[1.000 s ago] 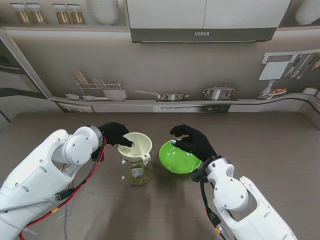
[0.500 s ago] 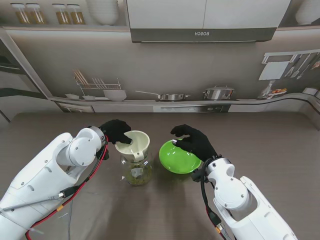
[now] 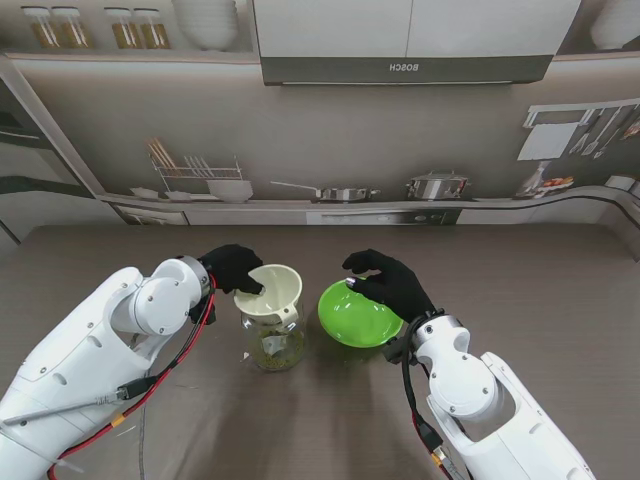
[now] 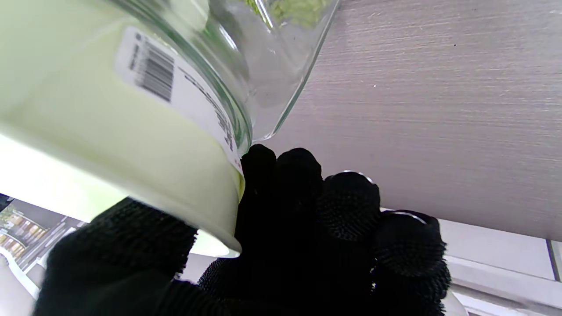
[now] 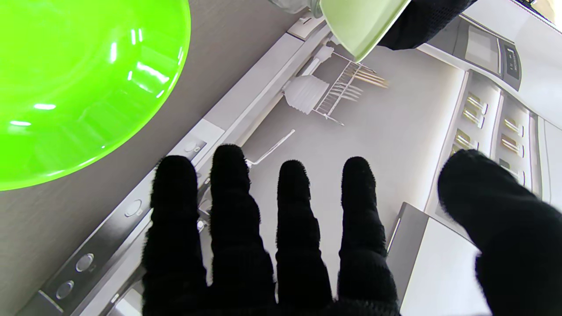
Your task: Pour mung beans into a glass jar with a funnel
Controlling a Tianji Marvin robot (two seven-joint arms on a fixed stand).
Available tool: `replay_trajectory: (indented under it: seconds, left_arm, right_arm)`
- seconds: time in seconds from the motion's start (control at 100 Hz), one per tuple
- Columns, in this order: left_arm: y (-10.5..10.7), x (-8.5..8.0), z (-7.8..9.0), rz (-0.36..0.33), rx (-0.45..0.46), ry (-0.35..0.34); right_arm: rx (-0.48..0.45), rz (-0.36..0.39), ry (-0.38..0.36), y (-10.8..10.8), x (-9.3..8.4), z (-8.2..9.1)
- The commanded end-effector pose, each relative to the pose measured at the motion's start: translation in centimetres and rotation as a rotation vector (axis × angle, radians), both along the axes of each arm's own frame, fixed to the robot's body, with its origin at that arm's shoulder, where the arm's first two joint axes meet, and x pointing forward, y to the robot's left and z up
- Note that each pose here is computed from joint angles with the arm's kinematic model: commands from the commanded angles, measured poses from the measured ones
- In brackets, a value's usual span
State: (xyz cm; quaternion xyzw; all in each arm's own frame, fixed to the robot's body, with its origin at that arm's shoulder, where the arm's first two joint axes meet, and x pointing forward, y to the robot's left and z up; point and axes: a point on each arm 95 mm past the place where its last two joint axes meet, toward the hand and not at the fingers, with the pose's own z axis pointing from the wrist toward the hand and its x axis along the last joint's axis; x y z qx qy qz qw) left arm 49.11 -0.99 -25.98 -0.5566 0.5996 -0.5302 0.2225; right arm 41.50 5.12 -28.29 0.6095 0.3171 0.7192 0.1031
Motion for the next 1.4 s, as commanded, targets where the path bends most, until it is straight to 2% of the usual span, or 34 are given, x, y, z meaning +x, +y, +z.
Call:
replay_trajectory:
  seconds: [0.0,0.73,1.39]
  left_arm:
    - [-0.1,-0.2,-0.3,-0.004,-0.007,0.005]
    - [0.6,-0.8,0.1,0.076,-0.191,0.010]
    - [1.3,-1.6,2.0,0.158,-0.402,0.046]
  right_arm:
    - [0.004,0.011,0.011,0.3,-0.1,-0.1]
    - [0.015,0.002,0.031,0.3,0.1,-0.4]
    - [0.020,-0.004,0.043,0.2,0.3,-0.6]
